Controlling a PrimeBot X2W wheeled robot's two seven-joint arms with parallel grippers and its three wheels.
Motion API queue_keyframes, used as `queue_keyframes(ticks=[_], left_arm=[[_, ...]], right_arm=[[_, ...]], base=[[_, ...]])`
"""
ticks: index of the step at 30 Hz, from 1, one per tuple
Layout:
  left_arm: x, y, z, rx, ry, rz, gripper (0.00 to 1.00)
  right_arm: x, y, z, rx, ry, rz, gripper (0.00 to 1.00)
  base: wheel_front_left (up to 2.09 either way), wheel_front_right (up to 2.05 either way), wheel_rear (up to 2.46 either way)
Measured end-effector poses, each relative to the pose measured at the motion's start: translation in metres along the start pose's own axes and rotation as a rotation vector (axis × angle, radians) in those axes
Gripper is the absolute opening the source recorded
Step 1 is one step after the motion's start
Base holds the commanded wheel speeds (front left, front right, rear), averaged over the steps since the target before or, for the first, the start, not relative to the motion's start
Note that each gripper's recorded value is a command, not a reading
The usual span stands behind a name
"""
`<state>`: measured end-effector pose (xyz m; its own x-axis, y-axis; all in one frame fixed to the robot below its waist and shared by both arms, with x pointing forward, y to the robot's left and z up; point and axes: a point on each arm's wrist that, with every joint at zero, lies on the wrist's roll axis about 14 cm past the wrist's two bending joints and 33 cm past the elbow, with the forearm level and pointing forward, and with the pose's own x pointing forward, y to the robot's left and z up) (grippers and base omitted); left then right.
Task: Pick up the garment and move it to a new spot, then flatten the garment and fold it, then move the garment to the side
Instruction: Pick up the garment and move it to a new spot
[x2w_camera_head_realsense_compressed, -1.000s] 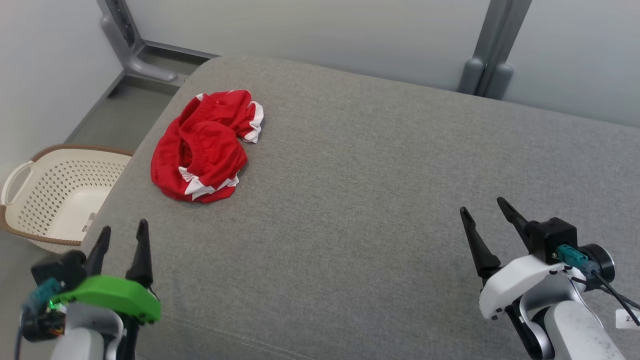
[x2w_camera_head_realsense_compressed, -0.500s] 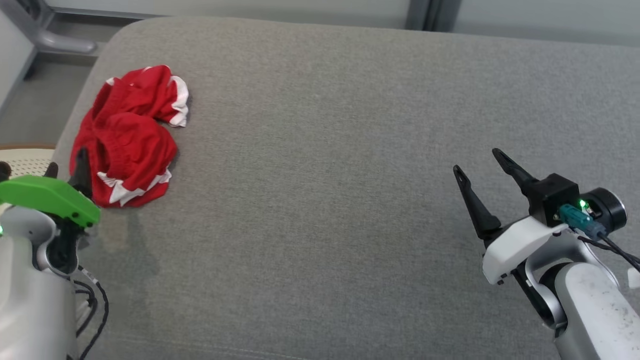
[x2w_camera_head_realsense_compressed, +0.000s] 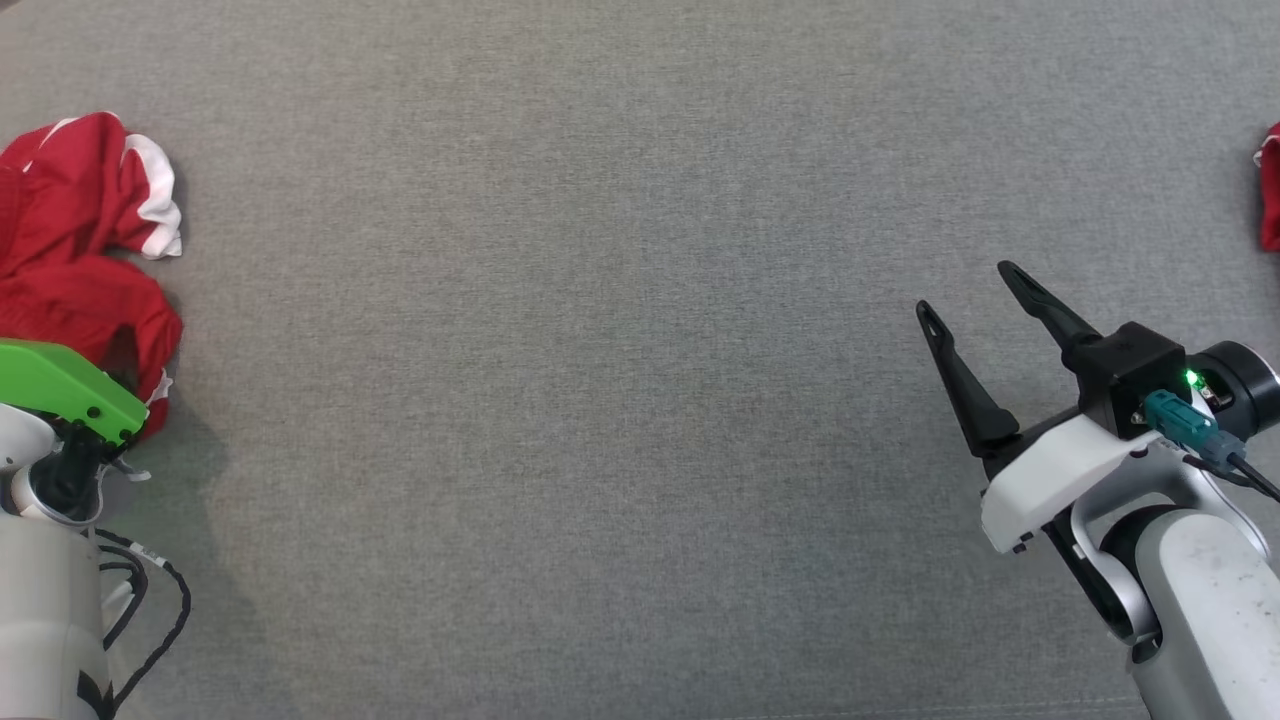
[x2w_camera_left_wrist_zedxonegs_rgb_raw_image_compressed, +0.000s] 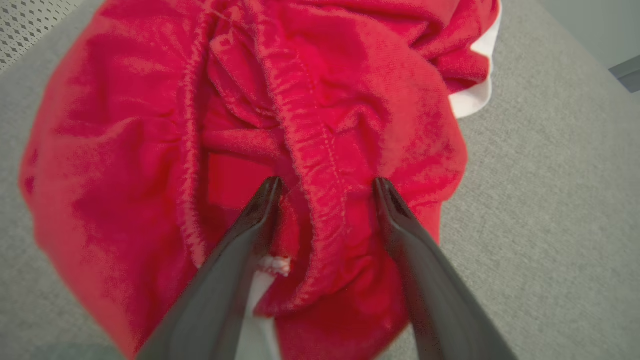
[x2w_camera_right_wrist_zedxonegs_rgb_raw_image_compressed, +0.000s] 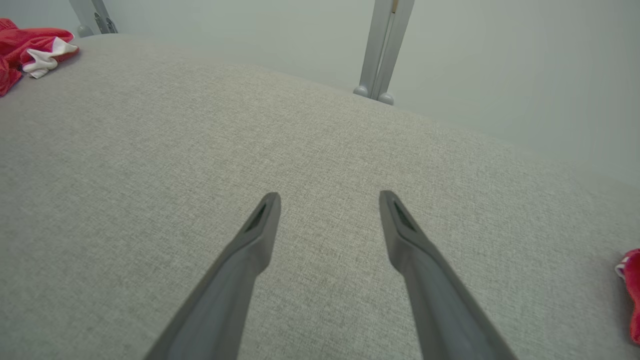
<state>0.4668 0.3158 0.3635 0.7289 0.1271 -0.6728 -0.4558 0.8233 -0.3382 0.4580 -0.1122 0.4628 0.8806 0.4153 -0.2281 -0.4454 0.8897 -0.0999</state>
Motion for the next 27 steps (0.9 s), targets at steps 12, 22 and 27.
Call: queue_keyframes(ticks=[12,22,27], left_arm=[[-0.024,-0.06,0.082,0.131,-0.16,-0.16,0.0],[-0.141,-0.172,0.185,0.36,-0.499,-0.437,0.0],[-0.195,-0.262,0.171,0.418,-0.561,-0.677,0.0]], right_arm=[[-0.012,0.008,0.008,0.086,-0.062,-0.036,1.0],[-0.032,0.021,0.033,0.135,-0.165,-0.061,1.0],[-0.051,0.009,0.04,0.135,-0.194,-0.117,1.0]], base=[[0.0,0.0,0.0],[0.0,0.0,0.0],[0.0,0.0,0.0]])
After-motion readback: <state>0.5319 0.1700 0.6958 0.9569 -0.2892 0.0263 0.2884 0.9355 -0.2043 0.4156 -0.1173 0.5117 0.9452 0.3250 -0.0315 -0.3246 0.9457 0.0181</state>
